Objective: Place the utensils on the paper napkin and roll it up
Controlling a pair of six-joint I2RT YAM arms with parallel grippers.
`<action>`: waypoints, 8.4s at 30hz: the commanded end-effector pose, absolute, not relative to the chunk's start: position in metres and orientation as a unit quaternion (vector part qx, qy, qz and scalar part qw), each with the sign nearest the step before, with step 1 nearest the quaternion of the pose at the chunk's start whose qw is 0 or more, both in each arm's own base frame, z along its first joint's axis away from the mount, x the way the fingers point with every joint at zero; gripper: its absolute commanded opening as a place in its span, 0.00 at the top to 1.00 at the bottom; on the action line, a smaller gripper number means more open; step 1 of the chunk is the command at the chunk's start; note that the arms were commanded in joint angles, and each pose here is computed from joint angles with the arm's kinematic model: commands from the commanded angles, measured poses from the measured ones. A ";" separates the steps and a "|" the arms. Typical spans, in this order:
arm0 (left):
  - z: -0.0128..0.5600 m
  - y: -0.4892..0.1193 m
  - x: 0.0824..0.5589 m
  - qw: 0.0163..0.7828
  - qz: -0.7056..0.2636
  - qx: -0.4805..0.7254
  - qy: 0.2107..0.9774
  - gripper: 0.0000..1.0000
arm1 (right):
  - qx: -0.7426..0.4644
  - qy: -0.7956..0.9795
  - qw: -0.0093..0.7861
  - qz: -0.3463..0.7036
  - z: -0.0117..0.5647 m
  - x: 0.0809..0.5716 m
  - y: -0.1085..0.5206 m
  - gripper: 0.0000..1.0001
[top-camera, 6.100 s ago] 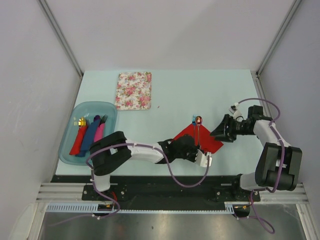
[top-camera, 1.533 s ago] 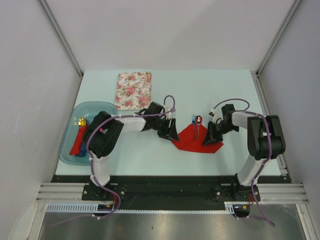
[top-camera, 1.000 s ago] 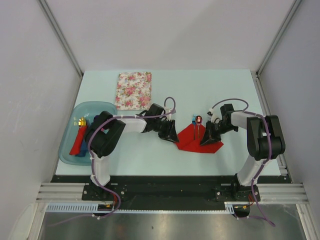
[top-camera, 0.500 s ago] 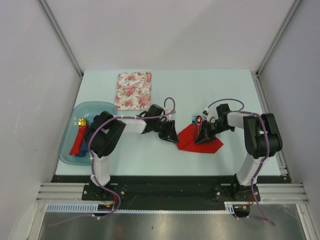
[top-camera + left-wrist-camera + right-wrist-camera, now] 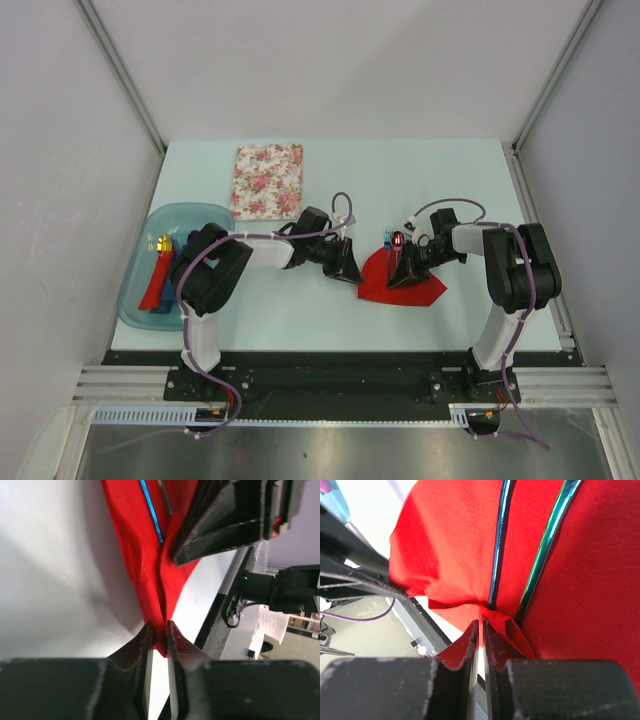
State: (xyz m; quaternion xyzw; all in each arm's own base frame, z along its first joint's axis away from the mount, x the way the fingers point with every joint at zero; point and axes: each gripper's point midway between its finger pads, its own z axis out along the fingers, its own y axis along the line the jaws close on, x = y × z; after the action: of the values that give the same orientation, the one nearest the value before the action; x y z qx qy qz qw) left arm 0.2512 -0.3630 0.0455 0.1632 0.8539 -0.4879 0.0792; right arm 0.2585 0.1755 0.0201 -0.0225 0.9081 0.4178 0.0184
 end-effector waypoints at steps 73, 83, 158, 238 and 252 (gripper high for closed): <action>0.091 -0.465 0.258 0.057 -0.597 0.155 0.785 0.93 | -0.022 0.927 0.021 0.375 0.016 0.262 0.145 0.90; 0.072 -0.476 0.254 0.045 -0.596 0.152 0.787 0.92 | -0.017 0.922 0.028 0.386 0.027 0.265 0.144 0.89; 0.061 -0.491 0.257 0.045 -0.608 0.144 0.779 0.52 | 0.082 0.922 0.098 0.365 0.031 0.293 0.089 0.63; 0.015 -0.439 0.215 0.008 -0.508 0.187 0.841 0.73 | 0.079 0.934 0.083 0.338 0.015 0.280 0.087 1.00; 0.102 -0.453 0.220 0.084 -0.575 0.255 0.773 0.63 | 0.071 0.935 0.085 0.337 0.015 0.280 0.088 1.00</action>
State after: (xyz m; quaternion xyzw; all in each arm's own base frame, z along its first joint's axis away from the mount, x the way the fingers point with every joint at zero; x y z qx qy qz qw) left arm 0.2126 -0.4386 0.0510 0.2181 0.8169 -0.5333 0.0270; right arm 0.2762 0.0928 0.0128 0.0847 0.9298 0.3518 0.0680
